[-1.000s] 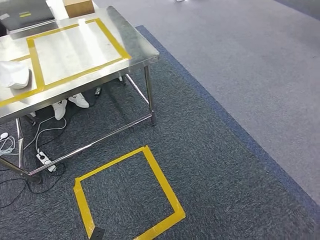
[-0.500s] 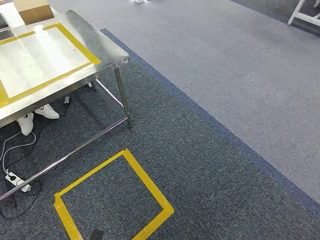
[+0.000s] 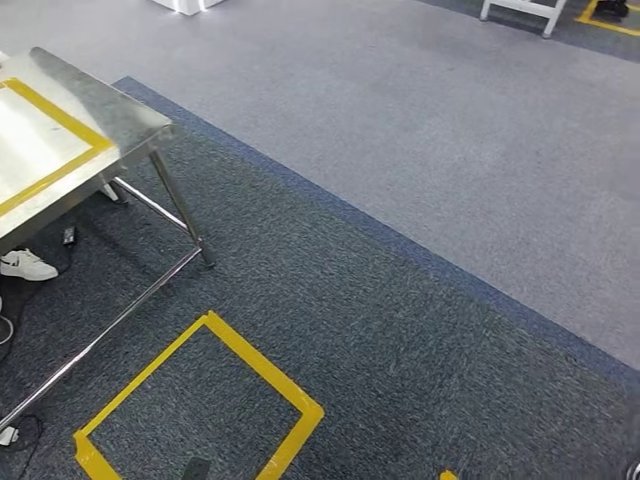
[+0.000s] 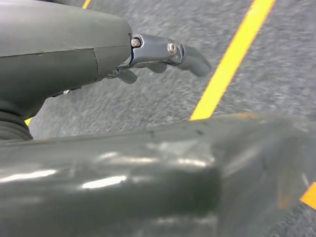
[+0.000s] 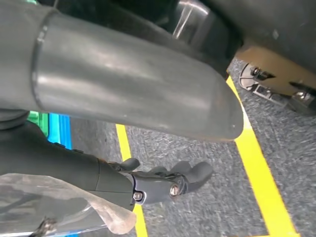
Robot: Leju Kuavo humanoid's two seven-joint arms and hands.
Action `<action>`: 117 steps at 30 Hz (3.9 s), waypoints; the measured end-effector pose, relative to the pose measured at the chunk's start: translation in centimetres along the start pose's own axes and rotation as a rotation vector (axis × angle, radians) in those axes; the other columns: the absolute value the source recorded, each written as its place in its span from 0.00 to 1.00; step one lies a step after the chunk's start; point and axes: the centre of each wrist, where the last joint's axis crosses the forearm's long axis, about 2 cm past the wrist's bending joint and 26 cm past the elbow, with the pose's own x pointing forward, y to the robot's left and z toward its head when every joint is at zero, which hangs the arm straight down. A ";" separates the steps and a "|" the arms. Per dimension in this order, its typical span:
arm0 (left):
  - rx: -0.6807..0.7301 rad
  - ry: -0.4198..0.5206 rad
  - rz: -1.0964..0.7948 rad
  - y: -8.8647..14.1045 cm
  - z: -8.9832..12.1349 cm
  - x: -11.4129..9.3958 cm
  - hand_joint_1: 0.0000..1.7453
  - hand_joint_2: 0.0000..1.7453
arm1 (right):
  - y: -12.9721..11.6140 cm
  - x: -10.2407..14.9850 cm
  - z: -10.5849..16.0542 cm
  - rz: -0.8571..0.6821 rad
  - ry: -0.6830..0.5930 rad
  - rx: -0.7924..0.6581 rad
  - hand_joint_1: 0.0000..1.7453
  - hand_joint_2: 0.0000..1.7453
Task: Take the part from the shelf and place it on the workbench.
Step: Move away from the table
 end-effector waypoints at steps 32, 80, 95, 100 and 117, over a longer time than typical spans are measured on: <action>0.012 -0.006 0.016 0.0 0.0 -0.2 0.00 0.00 | -0.1 0.1 0.0 -0.022 -0.008 0.004 0.00 0.00; 0.002 -0.014 -0.017 0.0 0.0 -0.2 0.00 0.00 | 0.2 -0.1 0.0 -0.020 -0.004 0.014 0.00 0.00; 0.003 -0.042 -0.022 0.0 0.0 -0.1 0.00 0.00 | 0.1 -0.1 0.0 -0.025 -0.001 0.010 0.00 0.00; 0.004 -0.039 -0.023 0.0 0.0 -0.3 0.00 0.00 | 0.1 -0.2 0.0 -0.028 0.004 0.010 0.00 0.00; 0.003 -0.043 -0.019 -0.3 0.2 -0.2 0.00 0.00 | 0.2 -0.1 0.0 -0.033 0.010 0.013 0.00 0.00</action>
